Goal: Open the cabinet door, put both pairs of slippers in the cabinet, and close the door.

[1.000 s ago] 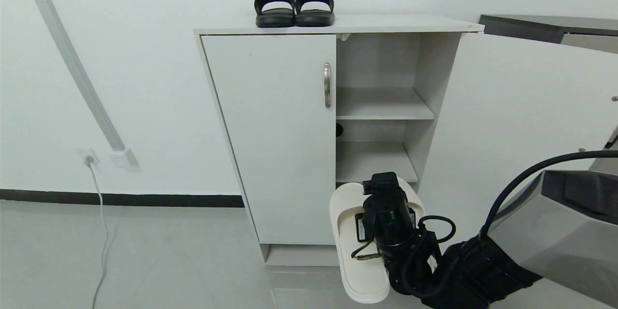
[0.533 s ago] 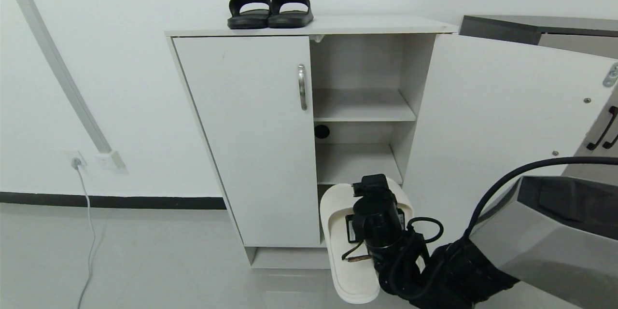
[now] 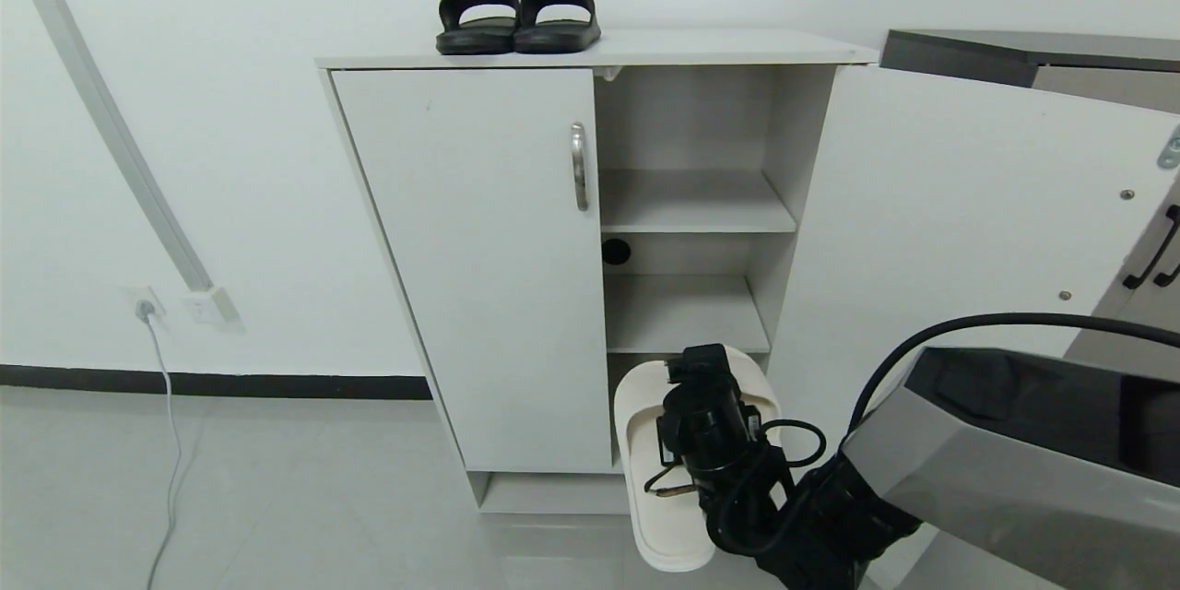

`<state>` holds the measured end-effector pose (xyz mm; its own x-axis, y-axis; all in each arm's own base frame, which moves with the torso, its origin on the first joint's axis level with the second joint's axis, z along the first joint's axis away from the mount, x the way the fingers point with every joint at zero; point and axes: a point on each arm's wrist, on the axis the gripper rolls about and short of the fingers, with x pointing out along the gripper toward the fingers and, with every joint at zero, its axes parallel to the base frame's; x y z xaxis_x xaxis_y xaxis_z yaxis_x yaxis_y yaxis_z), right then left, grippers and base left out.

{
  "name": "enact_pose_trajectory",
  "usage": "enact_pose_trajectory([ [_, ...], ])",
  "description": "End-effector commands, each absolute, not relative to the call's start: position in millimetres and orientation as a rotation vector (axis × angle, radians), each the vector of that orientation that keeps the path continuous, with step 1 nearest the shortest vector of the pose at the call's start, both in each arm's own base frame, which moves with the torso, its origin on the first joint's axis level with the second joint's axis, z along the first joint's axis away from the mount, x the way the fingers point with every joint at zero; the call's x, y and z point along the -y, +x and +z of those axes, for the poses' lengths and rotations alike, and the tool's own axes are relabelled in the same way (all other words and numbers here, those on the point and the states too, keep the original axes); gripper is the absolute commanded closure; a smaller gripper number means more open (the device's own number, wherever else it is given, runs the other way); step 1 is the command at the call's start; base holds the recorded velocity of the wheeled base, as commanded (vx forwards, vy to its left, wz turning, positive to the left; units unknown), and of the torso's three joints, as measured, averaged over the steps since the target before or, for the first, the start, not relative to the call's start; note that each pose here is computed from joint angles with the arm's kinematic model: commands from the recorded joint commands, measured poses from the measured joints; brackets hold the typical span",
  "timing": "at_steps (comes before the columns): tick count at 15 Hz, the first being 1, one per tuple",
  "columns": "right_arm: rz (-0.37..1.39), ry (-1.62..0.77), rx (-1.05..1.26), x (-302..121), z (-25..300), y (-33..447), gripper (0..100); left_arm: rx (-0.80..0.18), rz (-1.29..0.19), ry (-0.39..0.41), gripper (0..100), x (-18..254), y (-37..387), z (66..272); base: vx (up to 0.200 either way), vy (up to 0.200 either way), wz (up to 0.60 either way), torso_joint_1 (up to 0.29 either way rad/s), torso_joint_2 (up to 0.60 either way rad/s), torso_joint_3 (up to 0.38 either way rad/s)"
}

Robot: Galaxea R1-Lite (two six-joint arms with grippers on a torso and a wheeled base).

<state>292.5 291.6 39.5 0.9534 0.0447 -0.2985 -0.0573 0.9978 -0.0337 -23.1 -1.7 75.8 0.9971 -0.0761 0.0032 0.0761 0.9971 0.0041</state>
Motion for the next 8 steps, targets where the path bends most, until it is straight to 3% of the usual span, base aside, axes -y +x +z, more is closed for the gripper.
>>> enact_pose_trajectory([
  [1, 0.046, -0.050, -0.311, -291.0, 33.8, 294.3, 100, 0.002, -0.077, 0.005, 100, 1.7, -23.0, 75.9, 0.000, 0.000, 0.00, 0.000, 0.00, 0.000],
  [5, 0.046, -0.050, -0.311, -291.6, 32.7, 294.8, 100, 0.002, -0.077, 0.005, 100, 1.7, -23.0, 75.9, 0.000, 0.000, 0.00, 0.000, 0.00, 0.000],
  [8, 0.047, -0.053, -0.315, -291.6, 31.3, 294.8, 100, 0.002, -0.077, 0.005, 100, 1.7, -23.0, 75.9, 0.000, 0.000, 0.00, 0.001, 0.00, -0.146],
])
